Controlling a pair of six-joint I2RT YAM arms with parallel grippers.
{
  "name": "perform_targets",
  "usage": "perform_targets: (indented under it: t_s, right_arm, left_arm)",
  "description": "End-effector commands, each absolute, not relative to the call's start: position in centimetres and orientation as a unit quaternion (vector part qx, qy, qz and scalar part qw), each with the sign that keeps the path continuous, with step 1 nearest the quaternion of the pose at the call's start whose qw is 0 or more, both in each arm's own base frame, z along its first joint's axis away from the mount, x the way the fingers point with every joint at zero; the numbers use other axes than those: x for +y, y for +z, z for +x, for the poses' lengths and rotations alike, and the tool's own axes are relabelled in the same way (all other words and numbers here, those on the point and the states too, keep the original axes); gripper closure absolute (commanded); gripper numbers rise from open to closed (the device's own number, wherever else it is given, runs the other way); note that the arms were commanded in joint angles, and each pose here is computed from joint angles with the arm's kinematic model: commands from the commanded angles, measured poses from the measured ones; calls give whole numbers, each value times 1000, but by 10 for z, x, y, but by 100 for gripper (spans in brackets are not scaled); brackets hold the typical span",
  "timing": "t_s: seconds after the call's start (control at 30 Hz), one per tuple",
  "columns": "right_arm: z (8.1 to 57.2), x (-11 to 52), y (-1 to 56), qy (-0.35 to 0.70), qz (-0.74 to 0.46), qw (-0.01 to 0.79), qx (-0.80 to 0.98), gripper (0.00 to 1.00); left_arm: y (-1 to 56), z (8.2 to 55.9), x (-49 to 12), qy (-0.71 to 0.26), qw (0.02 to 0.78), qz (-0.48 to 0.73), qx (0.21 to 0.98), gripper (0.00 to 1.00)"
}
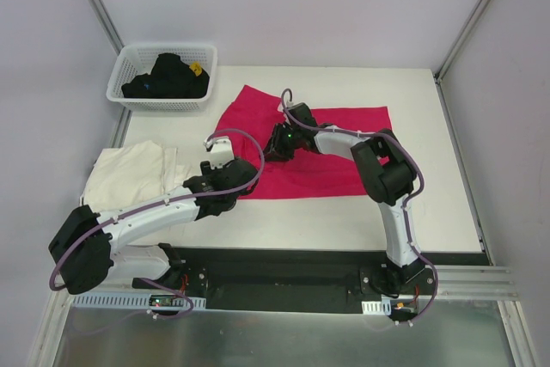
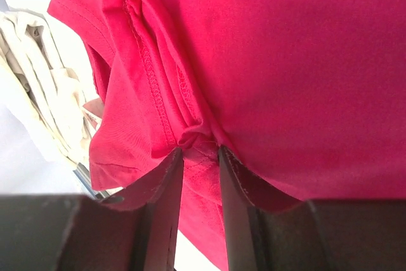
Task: Fold and stack the t-shirts
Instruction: Fold the flattened tshirt in 1/3 of the way
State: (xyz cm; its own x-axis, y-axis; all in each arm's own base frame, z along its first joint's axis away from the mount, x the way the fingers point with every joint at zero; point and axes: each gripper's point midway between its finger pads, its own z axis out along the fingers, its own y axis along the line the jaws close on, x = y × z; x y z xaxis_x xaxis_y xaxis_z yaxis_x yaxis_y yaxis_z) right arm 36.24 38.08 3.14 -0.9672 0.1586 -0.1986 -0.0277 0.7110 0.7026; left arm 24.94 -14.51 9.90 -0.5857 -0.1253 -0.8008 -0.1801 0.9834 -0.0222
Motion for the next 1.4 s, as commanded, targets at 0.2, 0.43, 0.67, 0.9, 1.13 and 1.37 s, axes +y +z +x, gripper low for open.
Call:
perform_targets:
  t_s: [0.2, 0.43, 0.67, 0.9, 1.13, 1.37]
  right_arm:
    - [378, 385, 32, 379, 47, 138, 914, 61]
    - [383, 387, 30, 380, 50, 138, 913, 62]
    - [386, 387, 32, 378, 52, 144, 913, 78]
    - [385, 380, 35, 375, 55, 147, 914, 96]
    - [388, 364, 48, 374, 64, 161, 911, 99]
    - [396, 348, 52, 370, 77, 171, 910, 99]
  left_arm:
    - [100, 250, -145, 38, 454, -76, 887, 45]
    - [98, 248, -144, 36, 453, -73, 888, 45]
    - [97, 248, -143, 38, 455, -73, 887, 45]
    - [95, 248, -144, 39, 453, -68, 888, 45]
    - [95, 250, -148, 34, 453, -63, 888, 45]
    - [91, 250, -152, 34, 446, -56, 893, 45]
